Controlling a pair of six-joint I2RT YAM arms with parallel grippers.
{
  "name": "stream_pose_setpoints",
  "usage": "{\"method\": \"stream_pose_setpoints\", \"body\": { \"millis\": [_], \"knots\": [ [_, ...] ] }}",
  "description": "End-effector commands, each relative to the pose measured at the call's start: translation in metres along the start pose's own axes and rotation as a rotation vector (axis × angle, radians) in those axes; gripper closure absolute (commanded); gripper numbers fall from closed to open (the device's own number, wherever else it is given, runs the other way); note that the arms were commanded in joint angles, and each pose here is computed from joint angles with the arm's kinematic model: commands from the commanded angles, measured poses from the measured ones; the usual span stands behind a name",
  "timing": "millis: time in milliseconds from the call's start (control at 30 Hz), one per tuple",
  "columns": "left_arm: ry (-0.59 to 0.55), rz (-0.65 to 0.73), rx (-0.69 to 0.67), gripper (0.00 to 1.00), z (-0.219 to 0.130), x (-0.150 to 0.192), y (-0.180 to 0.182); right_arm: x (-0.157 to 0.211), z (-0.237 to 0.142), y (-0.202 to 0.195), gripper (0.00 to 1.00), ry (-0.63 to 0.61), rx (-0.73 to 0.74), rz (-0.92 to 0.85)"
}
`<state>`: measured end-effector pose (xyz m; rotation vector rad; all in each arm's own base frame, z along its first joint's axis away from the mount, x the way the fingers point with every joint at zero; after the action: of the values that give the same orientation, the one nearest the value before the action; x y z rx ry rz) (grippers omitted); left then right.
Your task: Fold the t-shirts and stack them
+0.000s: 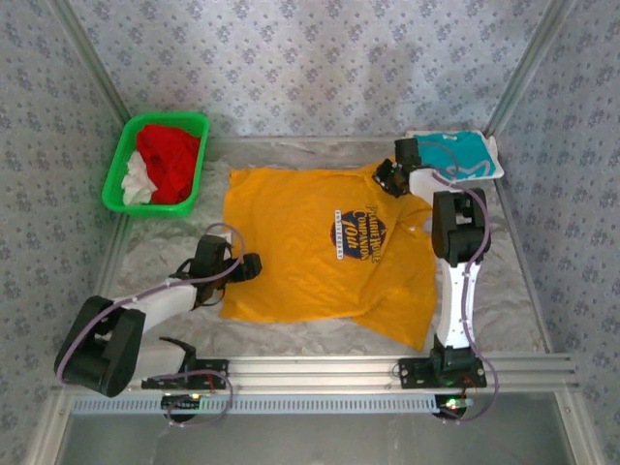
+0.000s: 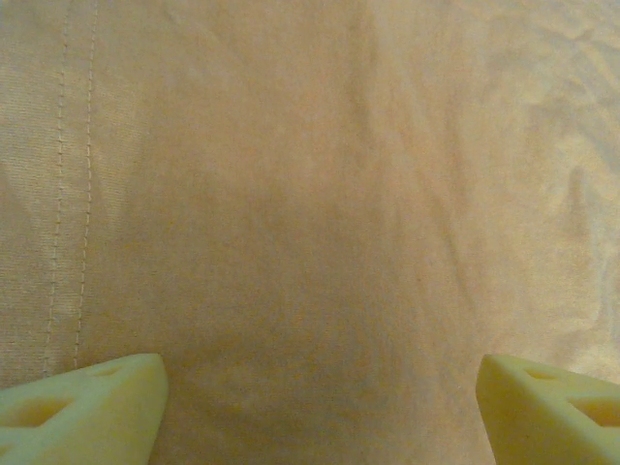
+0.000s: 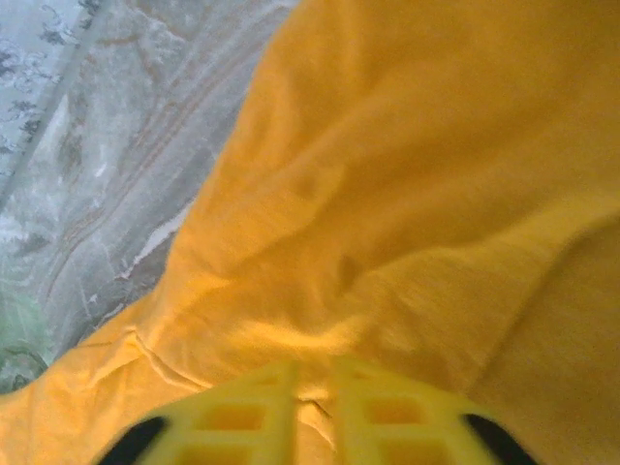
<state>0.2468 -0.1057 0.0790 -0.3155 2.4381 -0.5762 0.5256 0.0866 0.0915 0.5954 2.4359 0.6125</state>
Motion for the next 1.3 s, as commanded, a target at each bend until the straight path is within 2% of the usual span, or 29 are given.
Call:
{"method": "stream_pose_setpoints", "body": {
  "millis": [0, 133, 600, 800, 933, 1033, 1267],
  "knots": [
    [0.022, -0.017, -0.054, 0.16, 0.0, 0.009, 0.01, 0.009, -0.021, -0.004, 0.74, -0.001, 0.023, 0.036],
    [0.024, -0.013, -0.053, 0.16, 0.001, 0.008, 0.01, 0.017, -0.018, -0.011, 0.71, 0.027, 0.03, 0.044],
    [0.024, -0.016, -0.053, 0.15, 0.001, 0.009, 0.01, 0.004, 0.014, -0.004, 0.71, 0.026, 0.026, 0.049],
    [0.023, -0.016, -0.053, 0.15, 0.0, 0.009, 0.01, 0.01, 0.013, -0.003, 0.64, 0.039, 0.044, 0.056],
    [0.023, -0.013, -0.051, 0.15, 0.001, 0.008, 0.01, 0.01, 0.018, -0.001, 0.64, 0.045, 0.025, 0.054],
    [0.028, -0.013, -0.052, 0.15, 0.001, 0.009, 0.01, 0.007, 0.024, 0.003, 0.69, 0.037, -0.002, 0.055],
    [0.023, -0.014, -0.052, 0.15, 0.001, 0.009, 0.01, -0.015, 0.032, 0.022, 0.93, -0.013, -0.073, 0.056]
  ]
}}
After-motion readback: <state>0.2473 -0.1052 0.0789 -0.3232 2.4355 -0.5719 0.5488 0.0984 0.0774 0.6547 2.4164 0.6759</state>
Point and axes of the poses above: each hand's point on the last joint's axis, 136 mm out from that joint toward the fingers, its own z axis out along the fingers, its own y axis along the line the jaws close on, x = y × z, the point moved 6 cm from there along -z, back along the fingers, and after that the axes turned 8 degrees about -z, right-handed, at the moved point
